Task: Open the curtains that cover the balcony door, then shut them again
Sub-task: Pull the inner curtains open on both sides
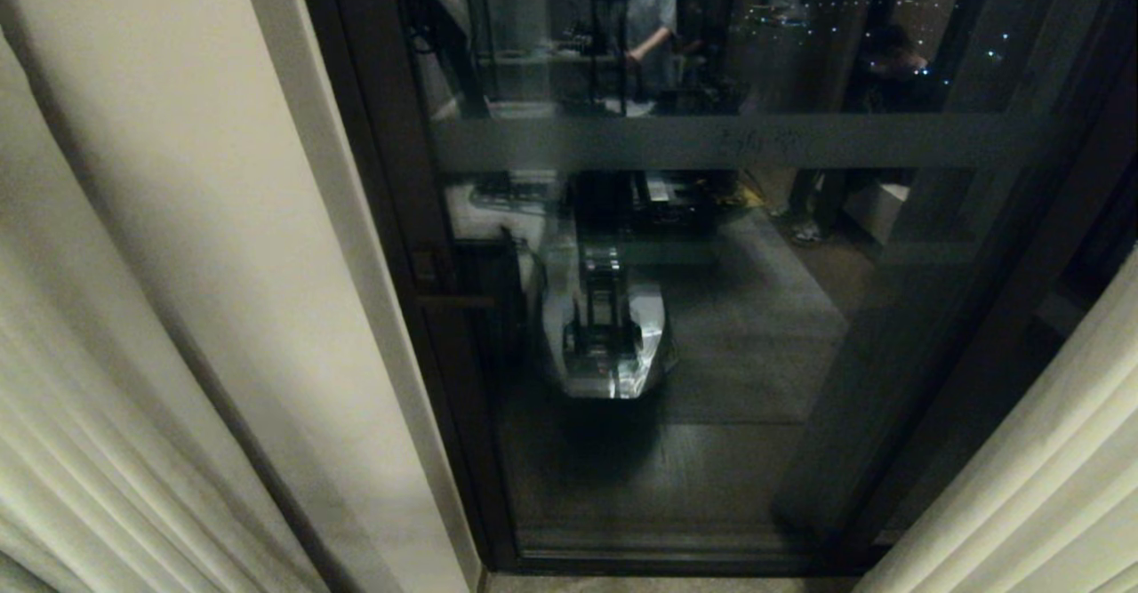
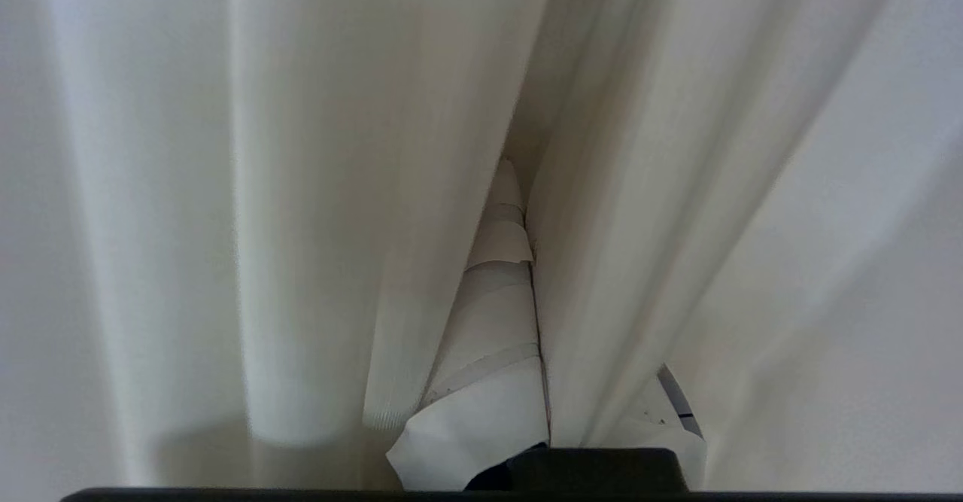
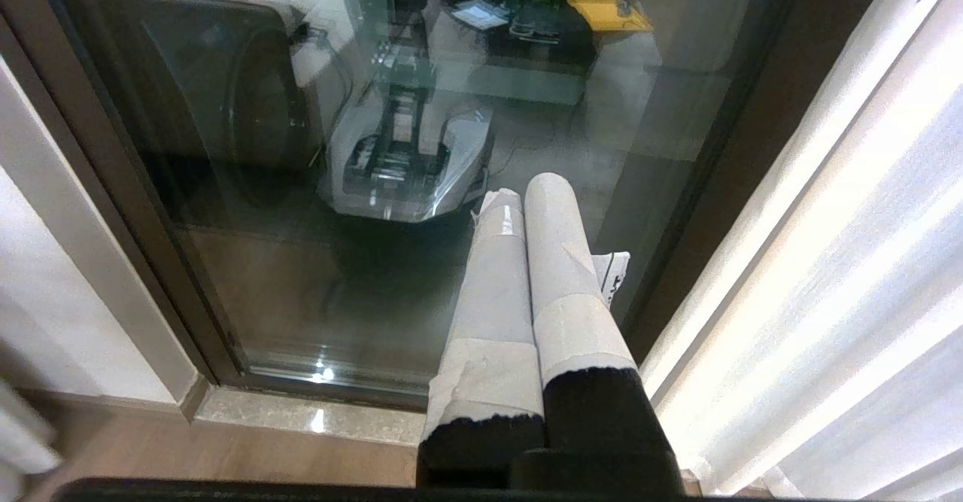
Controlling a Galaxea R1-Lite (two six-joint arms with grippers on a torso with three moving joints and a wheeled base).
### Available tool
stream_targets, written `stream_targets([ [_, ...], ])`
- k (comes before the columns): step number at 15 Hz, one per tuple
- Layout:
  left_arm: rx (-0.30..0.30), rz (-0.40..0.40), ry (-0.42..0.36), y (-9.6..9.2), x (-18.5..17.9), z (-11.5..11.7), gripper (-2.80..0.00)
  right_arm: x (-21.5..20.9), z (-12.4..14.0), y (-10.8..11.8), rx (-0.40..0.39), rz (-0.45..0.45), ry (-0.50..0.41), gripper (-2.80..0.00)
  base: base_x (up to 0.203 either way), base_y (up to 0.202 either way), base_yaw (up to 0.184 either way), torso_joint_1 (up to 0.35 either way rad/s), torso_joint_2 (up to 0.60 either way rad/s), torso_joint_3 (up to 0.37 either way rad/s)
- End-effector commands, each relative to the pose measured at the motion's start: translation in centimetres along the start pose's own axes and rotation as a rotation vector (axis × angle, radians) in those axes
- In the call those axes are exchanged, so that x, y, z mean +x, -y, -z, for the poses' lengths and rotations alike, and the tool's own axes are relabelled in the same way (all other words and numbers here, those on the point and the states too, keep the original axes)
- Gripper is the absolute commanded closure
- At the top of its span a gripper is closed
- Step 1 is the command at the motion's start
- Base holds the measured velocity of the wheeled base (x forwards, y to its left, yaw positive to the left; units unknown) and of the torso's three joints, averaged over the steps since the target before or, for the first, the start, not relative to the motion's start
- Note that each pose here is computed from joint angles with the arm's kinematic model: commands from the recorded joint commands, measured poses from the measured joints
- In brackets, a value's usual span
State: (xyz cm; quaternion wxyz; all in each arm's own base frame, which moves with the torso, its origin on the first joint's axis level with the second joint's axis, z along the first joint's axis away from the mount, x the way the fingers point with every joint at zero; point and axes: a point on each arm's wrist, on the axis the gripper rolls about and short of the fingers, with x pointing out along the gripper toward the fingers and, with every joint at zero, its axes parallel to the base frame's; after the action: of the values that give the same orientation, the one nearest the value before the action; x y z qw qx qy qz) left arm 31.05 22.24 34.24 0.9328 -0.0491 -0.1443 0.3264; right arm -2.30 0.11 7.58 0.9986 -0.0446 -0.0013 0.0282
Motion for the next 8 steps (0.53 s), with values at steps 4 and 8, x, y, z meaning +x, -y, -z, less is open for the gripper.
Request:
stream_targets([
  [4,-0.005,0.033,0.007,0.3,1.0,1.2,0.0,0.0,0.0,0.0,-0.001,-0.001,-0.001,0.0,0.0,0.0,0.0,0.0,0.0,0.0],
  [8,-0.015,0.071,0.042,1.5,0.5,0.1,0.0,0.0,0.0,0.0,-0.001,0.0,-0.001,0.0,0.0,0.0,0.0,0.0,0.0,0.0],
])
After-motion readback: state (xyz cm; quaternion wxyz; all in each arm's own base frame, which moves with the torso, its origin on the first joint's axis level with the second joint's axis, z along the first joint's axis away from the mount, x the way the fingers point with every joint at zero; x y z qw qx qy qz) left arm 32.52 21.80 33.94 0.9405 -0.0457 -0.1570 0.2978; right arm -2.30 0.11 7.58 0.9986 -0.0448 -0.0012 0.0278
